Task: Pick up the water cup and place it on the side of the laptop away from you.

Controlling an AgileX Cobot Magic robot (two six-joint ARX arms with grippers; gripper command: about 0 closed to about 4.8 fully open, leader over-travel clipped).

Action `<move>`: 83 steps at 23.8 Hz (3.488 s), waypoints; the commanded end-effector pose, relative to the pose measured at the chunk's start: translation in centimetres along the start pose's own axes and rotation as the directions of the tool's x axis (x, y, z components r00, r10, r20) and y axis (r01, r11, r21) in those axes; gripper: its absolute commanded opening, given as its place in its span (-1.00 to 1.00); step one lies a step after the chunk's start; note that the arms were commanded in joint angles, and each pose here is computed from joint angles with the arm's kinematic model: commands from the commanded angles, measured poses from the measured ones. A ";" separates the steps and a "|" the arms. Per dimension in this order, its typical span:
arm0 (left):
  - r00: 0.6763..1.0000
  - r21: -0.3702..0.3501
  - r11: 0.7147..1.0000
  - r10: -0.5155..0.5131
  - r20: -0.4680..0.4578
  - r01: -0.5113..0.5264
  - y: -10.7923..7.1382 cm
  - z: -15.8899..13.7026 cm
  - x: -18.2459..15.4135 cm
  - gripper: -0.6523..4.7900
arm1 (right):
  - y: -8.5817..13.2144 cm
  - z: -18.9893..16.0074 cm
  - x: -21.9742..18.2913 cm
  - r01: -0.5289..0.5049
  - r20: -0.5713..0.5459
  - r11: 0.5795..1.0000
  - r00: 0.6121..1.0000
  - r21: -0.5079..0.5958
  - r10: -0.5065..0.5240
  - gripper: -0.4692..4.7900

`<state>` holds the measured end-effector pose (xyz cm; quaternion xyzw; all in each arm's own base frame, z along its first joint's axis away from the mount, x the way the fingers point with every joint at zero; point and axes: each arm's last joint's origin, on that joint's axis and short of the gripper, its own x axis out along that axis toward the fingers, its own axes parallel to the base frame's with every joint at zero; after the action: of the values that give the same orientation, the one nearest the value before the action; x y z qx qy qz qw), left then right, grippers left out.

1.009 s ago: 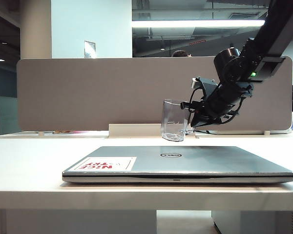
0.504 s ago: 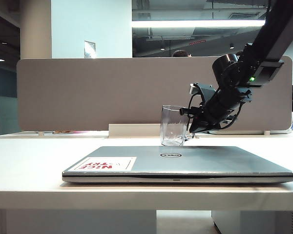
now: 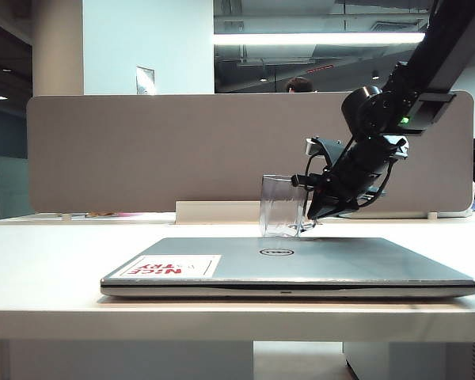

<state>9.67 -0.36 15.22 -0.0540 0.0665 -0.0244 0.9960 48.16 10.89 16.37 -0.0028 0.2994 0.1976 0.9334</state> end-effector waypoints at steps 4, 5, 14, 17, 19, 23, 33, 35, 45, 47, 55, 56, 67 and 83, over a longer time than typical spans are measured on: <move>1.000 0.000 1.000 -0.005 0.007 0.005 0.0 0.1 0.0 -0.78 | 0.1 -0.2 -0.2 -0.008 -0.045 1.000 0.999 0.006 0.008 -0.83; 1.000 0.000 1.000 -0.005 0.007 0.005 0.0 0.1 0.0 -0.78 | 0.1 -0.3 -0.2 -0.008 -0.050 1.000 0.999 0.007 0.008 -0.83; 1.000 0.000 1.000 -0.005 0.007 0.005 0.0 0.1 0.0 -0.78 | 1.1 0.3 -0.1 0.008 -0.035 0.998 0.999 -0.063 -0.010 -0.74; 1.000 0.000 1.000 -0.005 0.007 0.005 0.0 0.1 0.0 -0.78 | 1.2 0.6 -0.1 0.007 -0.029 0.998 1.000 -0.066 -0.009 -0.62; 1.000 0.000 1.000 -0.005 0.007 0.005 0.0 0.1 0.0 -0.78 | 1.2 0.7 -0.2 0.006 -0.026 0.998 1.000 -0.066 -0.008 -0.61; 1.000 0.000 1.000 -0.005 0.006 0.005 0.0 0.1 0.0 -0.78 | 1.2 0.9 -0.2 0.007 -0.022 0.998 1.000 -0.067 -0.008 -0.55; 1.000 0.000 1.000 -0.005 0.007 0.005 0.0 0.1 0.0 -0.78 | 1.5 1.6 -1.7 0.003 -0.072 0.998 0.997 -0.058 -0.007 -0.13; 1.000 0.000 1.000 -0.005 0.007 0.005 0.0 0.1 0.0 -0.78 | 1.6 1.6 -2.3 0.001 -0.108 0.999 0.994 -0.051 -0.007 -0.12; 1.000 0.000 1.000 -0.005 0.007 0.005 0.0 0.1 0.0 -0.78 | 2.1 1.2 -4.7 -0.003 -0.285 1.000 0.959 -0.019 -0.003 -0.15; 1.000 0.000 1.000 -0.005 0.008 0.005 0.0 0.1 0.0 -0.78 | 2.3 1.4 -5.6 -0.012 -0.309 1.000 0.951 -0.026 0.003 -0.27; 1.000 0.000 1.000 -0.005 0.007 0.005 0.0 0.1 0.0 -0.78 | 3.7 5.3 -13.5 -0.017 -0.219 0.995 0.976 -0.098 -0.005 -0.86; 1.000 0.000 1.000 -0.005 0.007 0.005 0.0 0.1 0.0 -0.78 | 3.8 5.5 -14.1 -0.014 -0.202 0.995 0.979 -0.102 -0.007 -0.86; 1.000 0.000 1.000 -0.005 0.007 0.005 0.0 0.1 0.0 -0.78 | 4.3 -0.2 -24.9 0.094 -0.001 0.992 0.996 -0.079 -0.094 -0.86; 1.000 -0.007 0.999 -0.031 0.004 0.031 -0.1 0.1 0.0 -0.78 | 5.6 -15.0 -32.3 0.160 0.256 0.982 0.950 0.097 -0.180 -0.86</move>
<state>9.66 -0.44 15.22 -0.0569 0.0673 -0.0376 0.9954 14.07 2.44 22.91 0.0293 0.1882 0.1052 0.9760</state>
